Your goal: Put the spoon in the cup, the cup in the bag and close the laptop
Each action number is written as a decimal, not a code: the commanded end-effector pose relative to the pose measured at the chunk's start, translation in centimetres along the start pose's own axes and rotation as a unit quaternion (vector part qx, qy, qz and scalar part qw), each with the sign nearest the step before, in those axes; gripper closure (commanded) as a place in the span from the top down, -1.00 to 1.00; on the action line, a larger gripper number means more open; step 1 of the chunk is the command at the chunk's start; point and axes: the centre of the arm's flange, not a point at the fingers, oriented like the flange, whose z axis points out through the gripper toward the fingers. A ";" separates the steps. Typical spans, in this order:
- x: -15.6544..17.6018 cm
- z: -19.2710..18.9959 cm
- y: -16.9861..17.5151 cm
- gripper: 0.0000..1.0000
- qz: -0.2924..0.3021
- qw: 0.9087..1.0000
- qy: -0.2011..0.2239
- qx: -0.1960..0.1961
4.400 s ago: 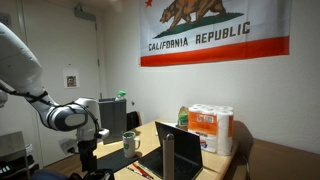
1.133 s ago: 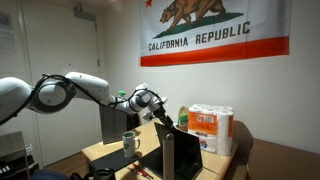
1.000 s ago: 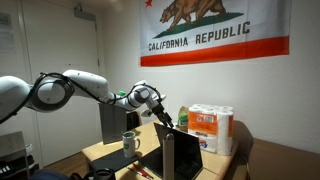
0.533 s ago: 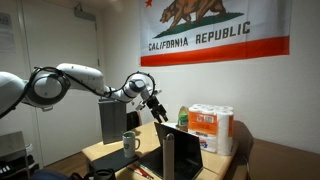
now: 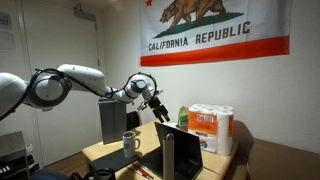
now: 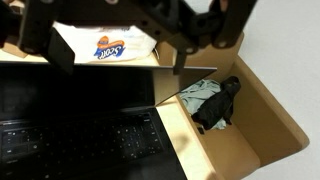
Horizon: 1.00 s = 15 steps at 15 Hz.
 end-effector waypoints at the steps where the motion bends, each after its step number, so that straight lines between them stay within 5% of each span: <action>1: 1.9 1.6 -1.0 1.00 0.018 1.000 0.020 0.008; 8: 1.7 5.8 -2.4 1.00 0.019 0.999 0.046 0.021; 15: 3.9 1.9 -0.3 1.00 0.056 0.995 0.068 0.051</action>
